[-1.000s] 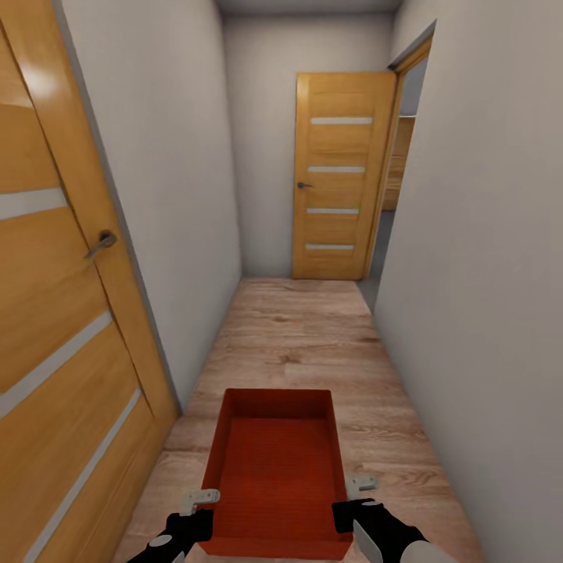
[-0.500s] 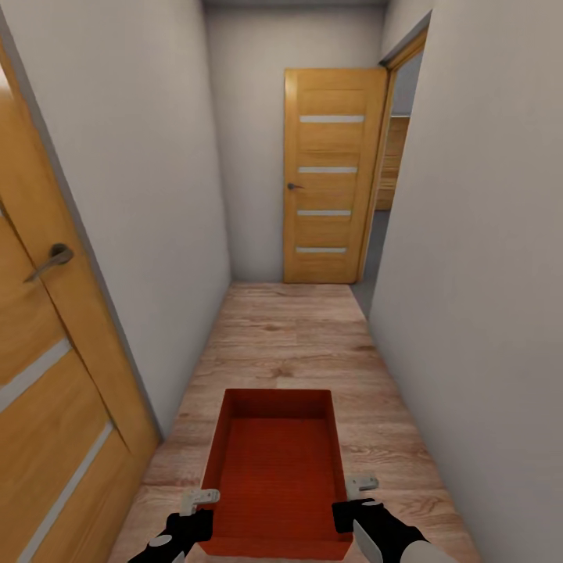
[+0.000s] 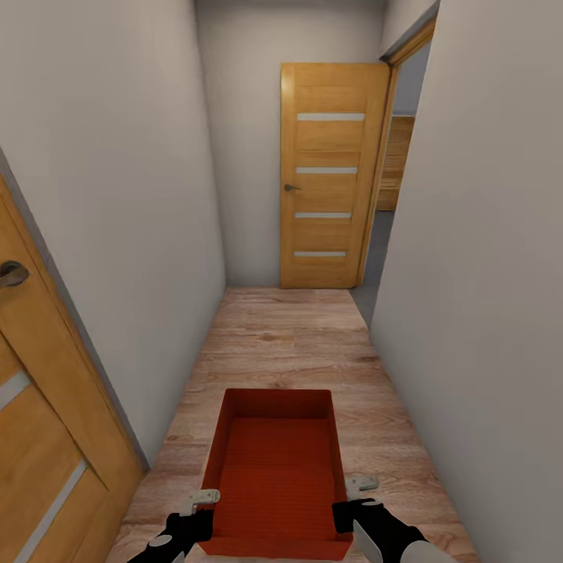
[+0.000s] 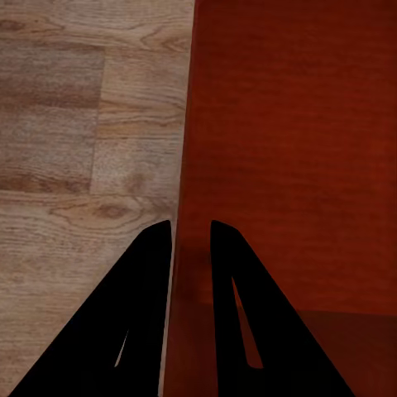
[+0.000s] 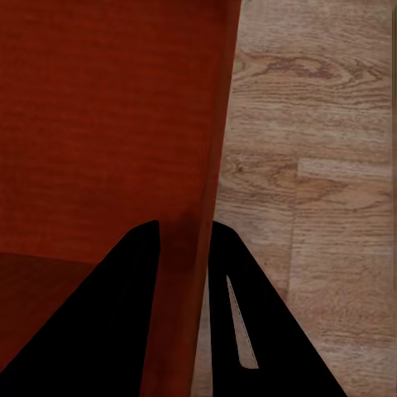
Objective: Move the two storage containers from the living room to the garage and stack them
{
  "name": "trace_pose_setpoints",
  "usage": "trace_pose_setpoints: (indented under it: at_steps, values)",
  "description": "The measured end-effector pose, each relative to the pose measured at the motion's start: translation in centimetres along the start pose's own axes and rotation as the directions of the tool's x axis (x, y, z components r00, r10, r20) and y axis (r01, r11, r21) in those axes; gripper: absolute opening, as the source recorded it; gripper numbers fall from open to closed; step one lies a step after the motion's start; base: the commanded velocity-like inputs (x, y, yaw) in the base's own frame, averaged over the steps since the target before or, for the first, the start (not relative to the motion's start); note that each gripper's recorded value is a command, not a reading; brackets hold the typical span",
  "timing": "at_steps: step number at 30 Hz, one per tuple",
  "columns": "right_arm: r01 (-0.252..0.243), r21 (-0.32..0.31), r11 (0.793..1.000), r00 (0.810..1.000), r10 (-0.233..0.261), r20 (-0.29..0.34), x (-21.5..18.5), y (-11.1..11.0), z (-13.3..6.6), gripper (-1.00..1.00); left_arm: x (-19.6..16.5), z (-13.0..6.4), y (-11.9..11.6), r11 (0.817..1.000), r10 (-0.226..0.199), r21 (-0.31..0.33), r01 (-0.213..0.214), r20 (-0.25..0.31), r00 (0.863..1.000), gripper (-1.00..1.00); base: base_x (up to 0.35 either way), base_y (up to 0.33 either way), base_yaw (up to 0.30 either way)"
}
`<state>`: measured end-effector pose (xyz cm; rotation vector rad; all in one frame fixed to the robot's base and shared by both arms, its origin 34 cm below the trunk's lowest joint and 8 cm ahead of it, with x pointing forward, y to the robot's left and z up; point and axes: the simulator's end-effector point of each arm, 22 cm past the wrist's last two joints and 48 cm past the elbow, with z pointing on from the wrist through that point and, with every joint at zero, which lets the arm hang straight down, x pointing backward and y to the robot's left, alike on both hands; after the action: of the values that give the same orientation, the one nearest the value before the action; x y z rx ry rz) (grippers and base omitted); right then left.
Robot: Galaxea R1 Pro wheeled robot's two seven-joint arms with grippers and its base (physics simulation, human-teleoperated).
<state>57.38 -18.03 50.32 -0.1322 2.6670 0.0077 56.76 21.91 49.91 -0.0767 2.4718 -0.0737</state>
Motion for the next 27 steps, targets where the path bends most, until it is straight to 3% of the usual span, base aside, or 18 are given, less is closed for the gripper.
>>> trace_pose_setpoints:
  at_steps: [27]
  values:
    - [0.000,0.000,1.000,1.000,0.000,0.000,0.00,0.01,0.00,-1.00,0.00,0.00,0.00,1.000,0.000,0.000,0.000,0.000,1.000,-1.00,0.340,0.037,-0.020]
